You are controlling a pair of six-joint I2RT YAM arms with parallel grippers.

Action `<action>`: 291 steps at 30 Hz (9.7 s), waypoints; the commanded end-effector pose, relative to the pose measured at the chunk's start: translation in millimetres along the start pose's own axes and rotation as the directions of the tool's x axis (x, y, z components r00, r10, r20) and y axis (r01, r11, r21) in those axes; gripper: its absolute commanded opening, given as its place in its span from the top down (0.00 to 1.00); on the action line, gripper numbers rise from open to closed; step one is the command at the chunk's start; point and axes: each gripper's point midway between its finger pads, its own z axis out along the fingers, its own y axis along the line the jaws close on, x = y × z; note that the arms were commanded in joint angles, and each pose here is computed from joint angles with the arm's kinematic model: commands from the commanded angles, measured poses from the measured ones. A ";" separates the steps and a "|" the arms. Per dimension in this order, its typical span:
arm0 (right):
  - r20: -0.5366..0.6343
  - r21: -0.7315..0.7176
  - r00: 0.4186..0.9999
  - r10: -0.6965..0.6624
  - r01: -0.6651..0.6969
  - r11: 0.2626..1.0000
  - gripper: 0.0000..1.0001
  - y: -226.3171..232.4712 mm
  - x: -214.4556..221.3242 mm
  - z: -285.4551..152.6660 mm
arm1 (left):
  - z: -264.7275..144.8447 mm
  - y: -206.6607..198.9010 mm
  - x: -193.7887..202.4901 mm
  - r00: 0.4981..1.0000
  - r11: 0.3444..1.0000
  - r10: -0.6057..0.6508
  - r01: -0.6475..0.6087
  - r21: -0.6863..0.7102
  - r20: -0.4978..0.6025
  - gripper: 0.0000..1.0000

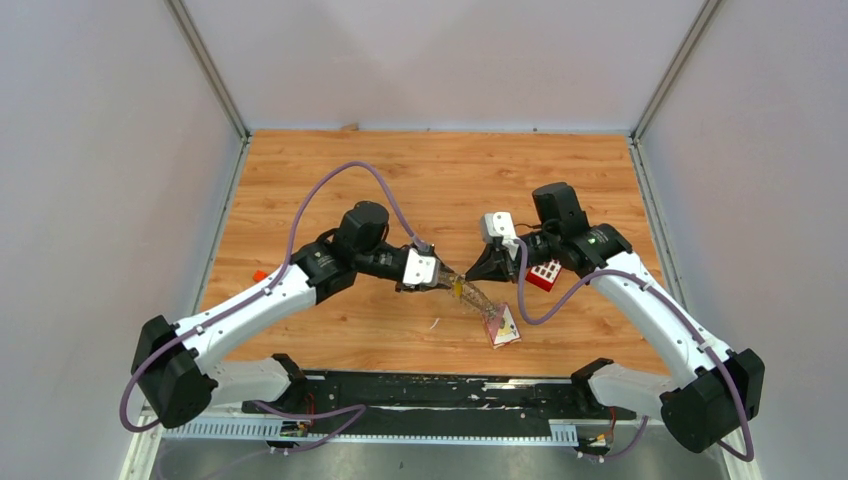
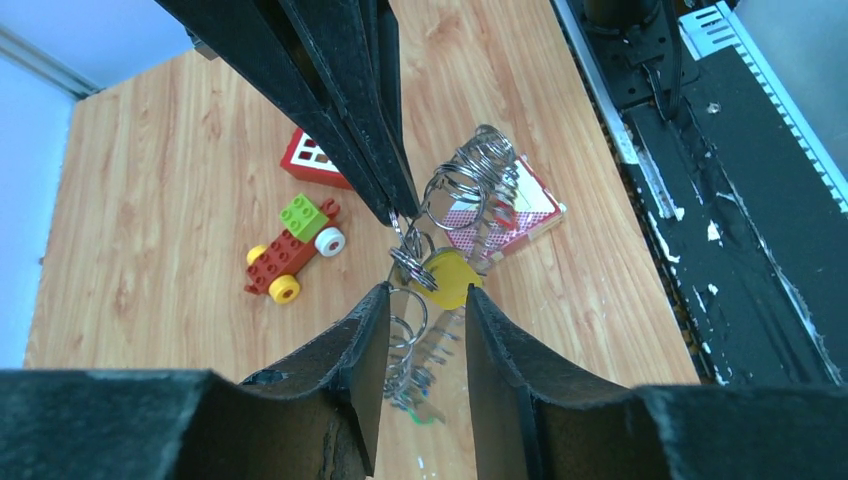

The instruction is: Put the keys on the keyring

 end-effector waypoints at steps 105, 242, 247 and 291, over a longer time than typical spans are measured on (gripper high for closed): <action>0.191 0.011 0.978 -0.079 0.078 0.997 1.00 -1.8 -46.3 -6.1 | -4.3 17.0 -59.0 0.991 0.992 -0.121 0.122 -0.013 0.063 0.68; 0.174 0.010 0.984 -0.045 0.044 0.999 0.75 -7.4 -35.5 23.9 | -21.7 24.5 -50.8 0.945 0.960 -0.259 0.228 -0.163 -0.201 1.00; 0.174 -0.009 0.984 -0.033 0.035 0.999 0.77 -5.8 -32.1 25.8 | -22.4 26.9 -50.4 0.946 0.958 -0.258 0.224 -0.179 -0.198 1.00; 0.168 0.010 0.974 -0.155 0.156 0.988 1.00 5.2 -42.5 11.0 | -27.8 5.8 -25.6 0.984 0.989 0.052 -0.073 -0.125 -0.168 0.56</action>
